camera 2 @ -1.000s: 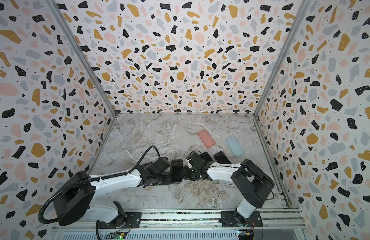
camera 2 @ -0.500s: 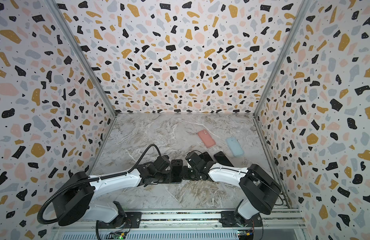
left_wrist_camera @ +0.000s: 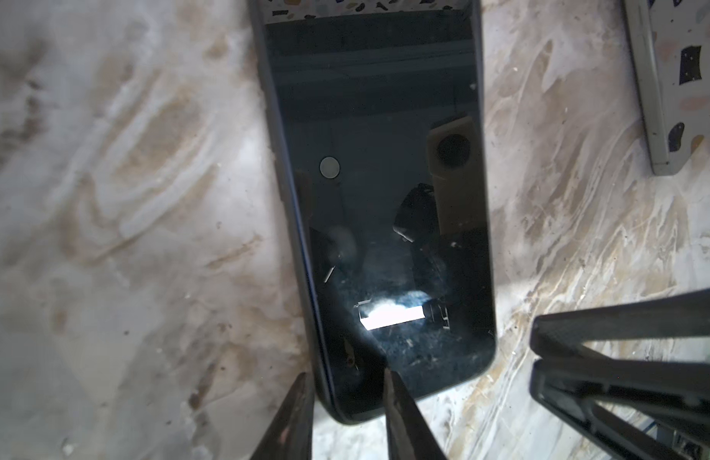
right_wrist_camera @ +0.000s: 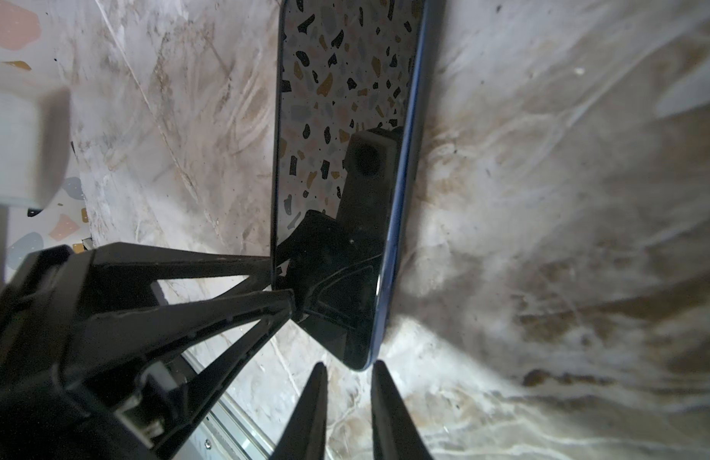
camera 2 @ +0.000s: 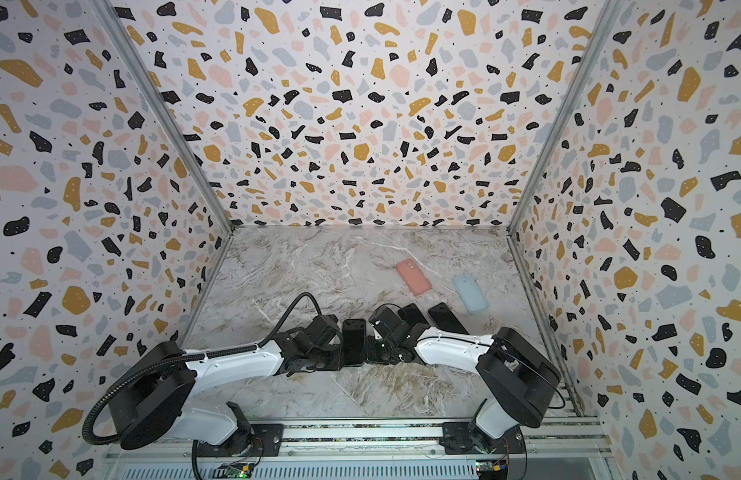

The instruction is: Put the phone into the phone case

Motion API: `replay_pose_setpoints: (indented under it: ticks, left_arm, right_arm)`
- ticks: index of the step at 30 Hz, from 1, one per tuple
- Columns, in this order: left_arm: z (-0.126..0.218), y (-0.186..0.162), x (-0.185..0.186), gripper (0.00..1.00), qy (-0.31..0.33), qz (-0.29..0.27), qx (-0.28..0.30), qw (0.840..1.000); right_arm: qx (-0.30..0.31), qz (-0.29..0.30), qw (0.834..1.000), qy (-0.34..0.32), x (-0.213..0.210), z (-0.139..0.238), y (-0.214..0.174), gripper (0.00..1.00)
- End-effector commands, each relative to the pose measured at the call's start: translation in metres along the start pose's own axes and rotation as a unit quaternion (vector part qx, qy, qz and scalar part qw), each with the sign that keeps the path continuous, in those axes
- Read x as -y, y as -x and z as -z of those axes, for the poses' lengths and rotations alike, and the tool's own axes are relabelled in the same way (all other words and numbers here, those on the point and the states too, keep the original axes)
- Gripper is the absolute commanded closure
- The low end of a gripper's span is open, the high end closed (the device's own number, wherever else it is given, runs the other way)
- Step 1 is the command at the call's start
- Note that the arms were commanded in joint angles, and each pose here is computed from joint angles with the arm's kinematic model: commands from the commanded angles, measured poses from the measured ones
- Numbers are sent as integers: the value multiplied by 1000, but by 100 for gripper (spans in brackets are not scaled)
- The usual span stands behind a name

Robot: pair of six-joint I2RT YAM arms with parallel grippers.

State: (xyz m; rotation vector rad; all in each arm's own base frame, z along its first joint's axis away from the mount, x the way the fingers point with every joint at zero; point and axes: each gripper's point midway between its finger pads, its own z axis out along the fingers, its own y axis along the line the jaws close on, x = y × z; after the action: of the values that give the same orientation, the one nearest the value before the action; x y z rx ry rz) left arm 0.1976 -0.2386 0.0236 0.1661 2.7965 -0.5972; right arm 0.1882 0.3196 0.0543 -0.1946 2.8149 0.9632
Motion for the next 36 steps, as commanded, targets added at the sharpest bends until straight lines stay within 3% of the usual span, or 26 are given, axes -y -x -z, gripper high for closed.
replay_pose_setpoints:
  ticks: [1, 7, 26, 36]
  left_arm:
    - [-8, -9, -12, 73, 16, -1, -14, 1000]
    - [-7, -9, -8, 78, 3, 5, -12, 1000]
    - [-1, -4, 5, 78, -30, 20, 1, 999]
    - [2, -1, 15, 73, -58, 23, 5, 998]
  right_arm:
    - [-2, 4, 1000, -1, -8, 1, 2, 78]
    - [-8, 4, 1000, -4, -6, -2, 0, 80]
    - [-37, 14, 999, 0, -12, -19, -7, 86]
    - [-45, 17, 999, 5, -16, -24, -9, 94]
